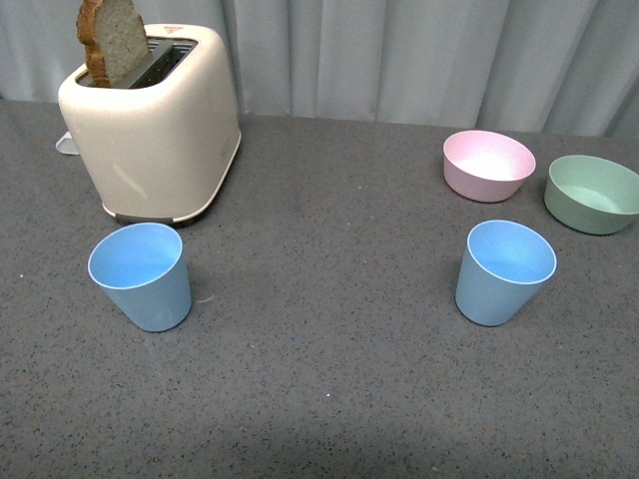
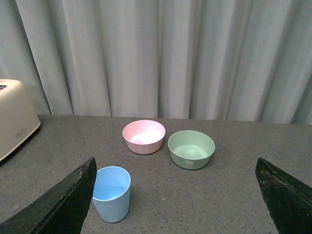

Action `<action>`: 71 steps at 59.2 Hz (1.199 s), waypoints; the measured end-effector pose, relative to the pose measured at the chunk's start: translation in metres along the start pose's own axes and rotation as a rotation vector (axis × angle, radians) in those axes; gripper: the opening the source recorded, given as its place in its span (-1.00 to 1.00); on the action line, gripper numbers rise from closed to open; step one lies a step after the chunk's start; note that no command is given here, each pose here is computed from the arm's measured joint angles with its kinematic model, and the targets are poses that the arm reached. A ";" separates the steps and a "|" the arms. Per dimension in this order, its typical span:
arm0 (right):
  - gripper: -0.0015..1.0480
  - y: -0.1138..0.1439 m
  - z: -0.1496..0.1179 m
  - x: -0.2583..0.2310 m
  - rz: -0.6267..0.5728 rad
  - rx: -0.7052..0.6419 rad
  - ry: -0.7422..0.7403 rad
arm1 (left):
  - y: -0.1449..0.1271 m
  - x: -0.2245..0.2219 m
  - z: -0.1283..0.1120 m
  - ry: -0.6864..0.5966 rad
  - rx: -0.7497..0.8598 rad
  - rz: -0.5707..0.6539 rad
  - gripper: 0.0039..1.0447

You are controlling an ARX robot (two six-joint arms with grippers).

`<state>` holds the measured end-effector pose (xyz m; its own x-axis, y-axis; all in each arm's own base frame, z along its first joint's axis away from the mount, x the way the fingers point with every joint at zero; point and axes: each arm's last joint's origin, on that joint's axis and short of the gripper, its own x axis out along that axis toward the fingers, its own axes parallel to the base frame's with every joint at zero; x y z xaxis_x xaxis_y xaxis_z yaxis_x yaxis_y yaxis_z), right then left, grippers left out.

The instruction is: Stack blue cups with both arms

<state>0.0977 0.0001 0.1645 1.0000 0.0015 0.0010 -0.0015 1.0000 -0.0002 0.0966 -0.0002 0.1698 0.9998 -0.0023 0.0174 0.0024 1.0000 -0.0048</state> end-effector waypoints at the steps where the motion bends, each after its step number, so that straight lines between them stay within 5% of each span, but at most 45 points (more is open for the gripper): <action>1: 0.81 0.000 0.000 0.000 0.000 0.000 0.000 | 0.000 0.000 0.000 0.000 0.000 0.000 0.88; 43: 0.81 0.000 0.000 0.000 0.000 0.000 0.000 | 0.000 0.000 0.000 0.001 0.000 0.001 0.88; 52: 0.81 0.000 0.000 0.000 0.000 0.000 0.000 | 0.003 0.011 -0.008 0.208 -0.023 0.215 0.88; 71: 0.81 0.000 0.000 0.000 0.000 0.000 0.000 | 0.010 0.088 0.001 0.428 -0.131 0.119 0.88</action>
<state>0.0977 0.0001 0.1644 1.0000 0.0019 0.0006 -0.0019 1.0000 -0.0002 0.1844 0.0096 0.1723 0.9103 0.0829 -0.4055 -0.1381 0.9844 -0.1087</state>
